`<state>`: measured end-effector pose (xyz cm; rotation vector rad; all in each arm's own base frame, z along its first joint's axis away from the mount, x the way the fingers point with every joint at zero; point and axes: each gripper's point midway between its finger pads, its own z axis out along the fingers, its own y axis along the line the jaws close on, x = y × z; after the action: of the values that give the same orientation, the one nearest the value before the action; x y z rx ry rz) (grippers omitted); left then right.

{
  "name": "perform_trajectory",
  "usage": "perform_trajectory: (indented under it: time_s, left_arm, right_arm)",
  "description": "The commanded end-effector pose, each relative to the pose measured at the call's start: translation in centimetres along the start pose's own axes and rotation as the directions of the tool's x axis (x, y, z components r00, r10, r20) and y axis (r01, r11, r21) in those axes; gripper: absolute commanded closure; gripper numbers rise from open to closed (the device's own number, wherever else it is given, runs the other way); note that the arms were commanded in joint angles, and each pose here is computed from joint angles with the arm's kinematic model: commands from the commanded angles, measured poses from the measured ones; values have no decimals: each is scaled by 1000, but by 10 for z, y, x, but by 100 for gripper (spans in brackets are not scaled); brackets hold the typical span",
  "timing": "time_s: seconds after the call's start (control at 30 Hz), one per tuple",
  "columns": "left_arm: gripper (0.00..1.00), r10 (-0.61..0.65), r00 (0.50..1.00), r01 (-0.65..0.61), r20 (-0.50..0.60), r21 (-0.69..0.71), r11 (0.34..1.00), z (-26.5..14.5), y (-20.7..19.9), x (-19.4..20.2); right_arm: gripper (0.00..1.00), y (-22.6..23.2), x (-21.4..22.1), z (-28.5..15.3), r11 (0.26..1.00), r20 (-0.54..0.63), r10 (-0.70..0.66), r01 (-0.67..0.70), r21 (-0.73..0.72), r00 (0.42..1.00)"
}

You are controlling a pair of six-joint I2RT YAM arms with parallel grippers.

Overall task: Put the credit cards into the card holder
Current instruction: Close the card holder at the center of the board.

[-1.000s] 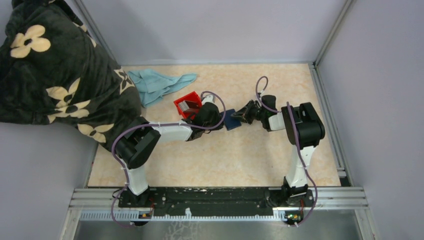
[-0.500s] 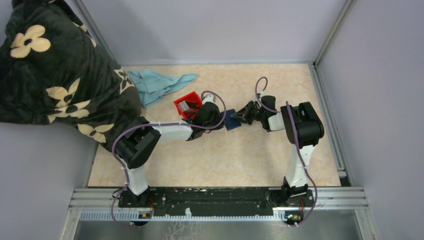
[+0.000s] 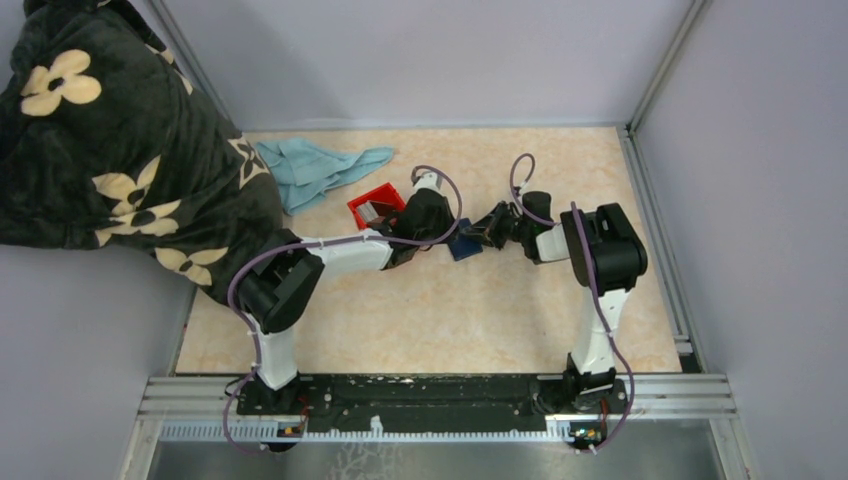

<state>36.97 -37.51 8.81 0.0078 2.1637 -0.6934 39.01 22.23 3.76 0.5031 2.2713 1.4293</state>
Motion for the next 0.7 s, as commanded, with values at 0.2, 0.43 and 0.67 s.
perform_trajectory:
  time_s: [0.2, 0.43, 0.67]
  left_arm:
    - [79, 60, 997, -62, 55, 34, 998, 0, -22, -25]
    - [81, 90, 995, -88, -48, 35, 996, 23, -20, 16]
    - [87, 153, 945, -175, -289, -55, 983, 49, 5, 101]
  right_arm:
    - [100, -3, -5, 3, 1000, 11, -19, 19, -14, 1000]
    - [100, -6, -4, 3, 1000, 11, -17, 17, -7, 1000]
    - [100, -7, -3, 3, 1000, 8, -19, 19, -5, 1000]
